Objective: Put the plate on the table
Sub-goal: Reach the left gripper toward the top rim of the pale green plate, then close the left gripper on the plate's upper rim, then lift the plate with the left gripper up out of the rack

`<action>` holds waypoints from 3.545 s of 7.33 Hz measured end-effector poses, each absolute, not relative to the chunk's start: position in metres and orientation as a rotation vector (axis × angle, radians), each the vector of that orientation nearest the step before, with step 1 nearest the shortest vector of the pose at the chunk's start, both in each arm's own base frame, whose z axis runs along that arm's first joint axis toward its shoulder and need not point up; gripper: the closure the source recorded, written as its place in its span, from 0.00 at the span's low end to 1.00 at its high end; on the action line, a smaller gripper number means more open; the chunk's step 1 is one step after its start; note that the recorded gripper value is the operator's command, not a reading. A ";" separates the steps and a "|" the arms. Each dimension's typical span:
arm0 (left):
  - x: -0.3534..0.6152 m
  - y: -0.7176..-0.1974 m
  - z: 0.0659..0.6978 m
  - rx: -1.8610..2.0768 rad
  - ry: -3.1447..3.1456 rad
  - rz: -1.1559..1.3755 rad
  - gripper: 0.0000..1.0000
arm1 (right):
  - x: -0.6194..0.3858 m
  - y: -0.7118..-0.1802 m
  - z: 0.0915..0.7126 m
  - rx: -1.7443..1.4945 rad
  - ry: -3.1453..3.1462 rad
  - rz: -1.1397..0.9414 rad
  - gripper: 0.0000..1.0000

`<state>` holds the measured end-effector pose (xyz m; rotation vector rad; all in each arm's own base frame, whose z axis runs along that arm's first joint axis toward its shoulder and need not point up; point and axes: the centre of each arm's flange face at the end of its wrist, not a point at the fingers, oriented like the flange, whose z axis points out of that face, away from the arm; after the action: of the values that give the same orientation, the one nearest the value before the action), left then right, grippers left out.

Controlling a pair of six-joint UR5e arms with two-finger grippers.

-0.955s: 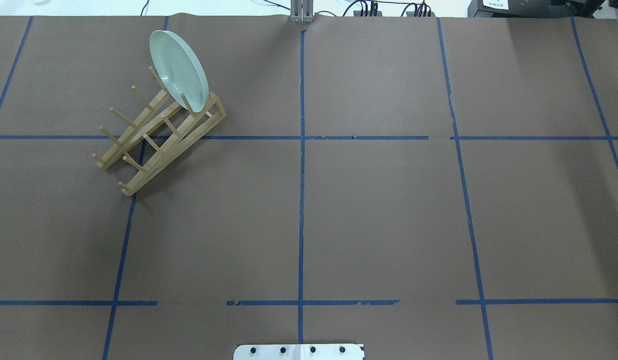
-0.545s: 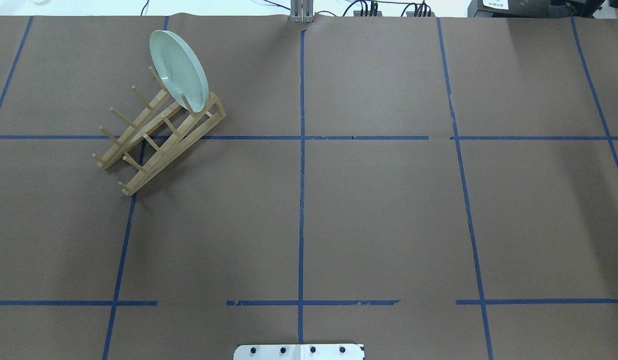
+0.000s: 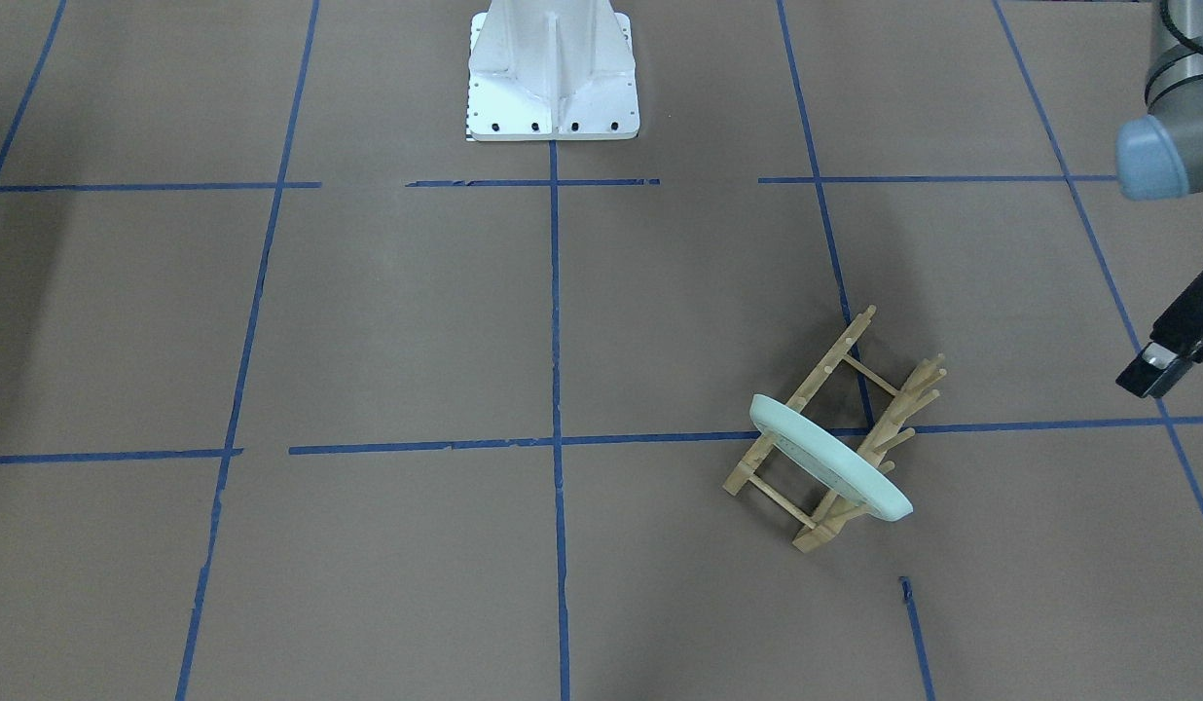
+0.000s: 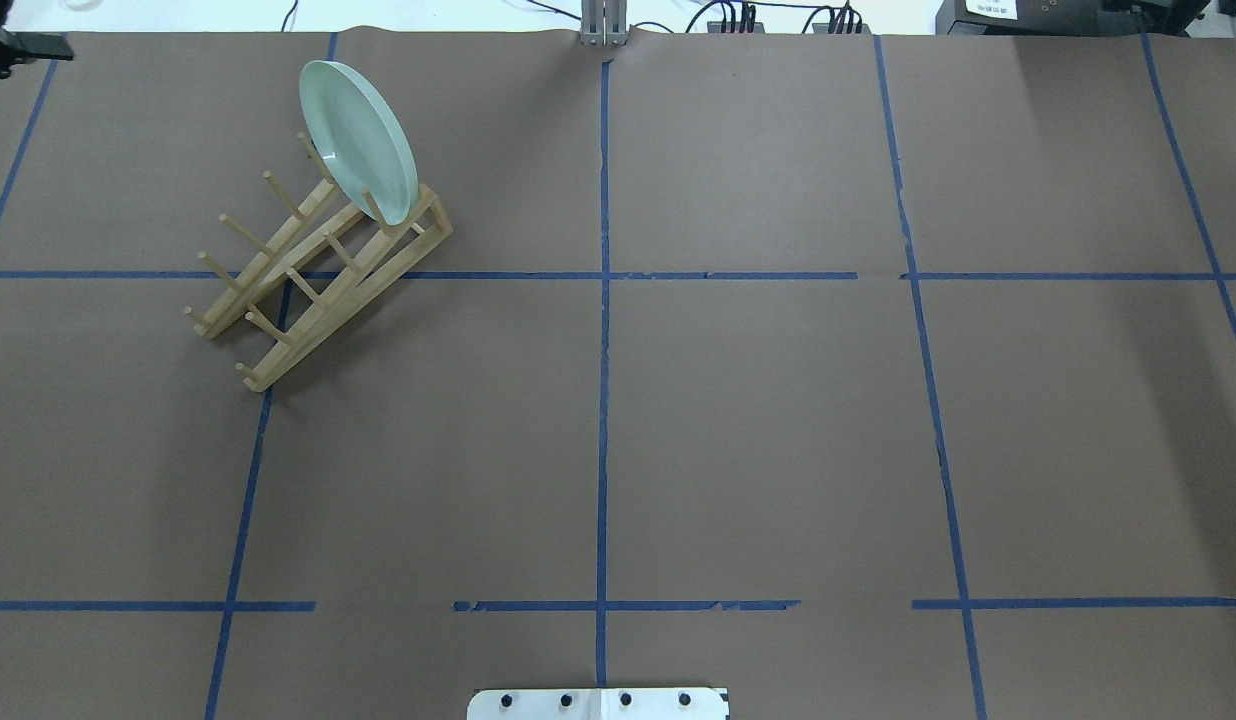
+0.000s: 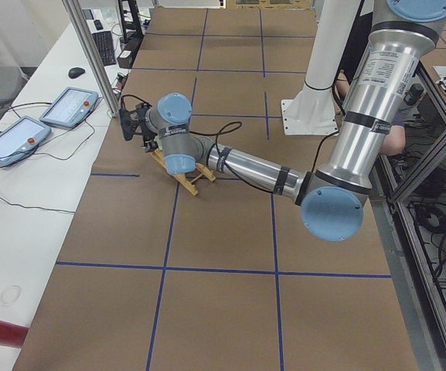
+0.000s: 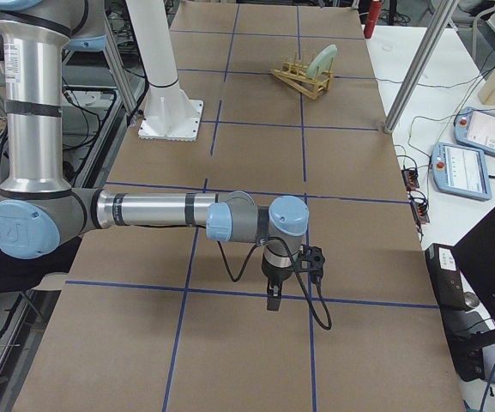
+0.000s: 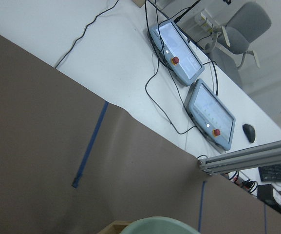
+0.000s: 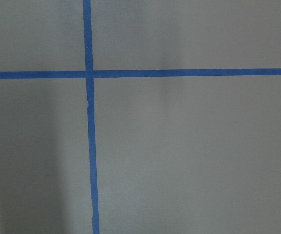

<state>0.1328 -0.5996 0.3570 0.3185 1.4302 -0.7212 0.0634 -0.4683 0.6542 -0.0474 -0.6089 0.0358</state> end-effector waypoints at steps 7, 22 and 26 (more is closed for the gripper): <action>0.303 -0.578 0.303 0.185 1.536 -0.801 0.29 | 0.064 -0.468 0.654 -0.047 -0.609 0.037 0.00; 0.253 -0.564 0.285 0.339 1.686 -0.700 1.00 | 0.063 -0.468 0.654 -0.048 -0.609 0.035 0.00; 0.183 -0.564 0.247 0.303 1.694 -0.657 1.00 | 0.063 -0.468 0.654 -0.047 -0.609 0.036 0.00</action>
<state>0.1829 -0.5639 0.2470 0.3035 1.6941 -0.6566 0.0635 -0.4683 0.6543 -0.0475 -0.6089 0.0360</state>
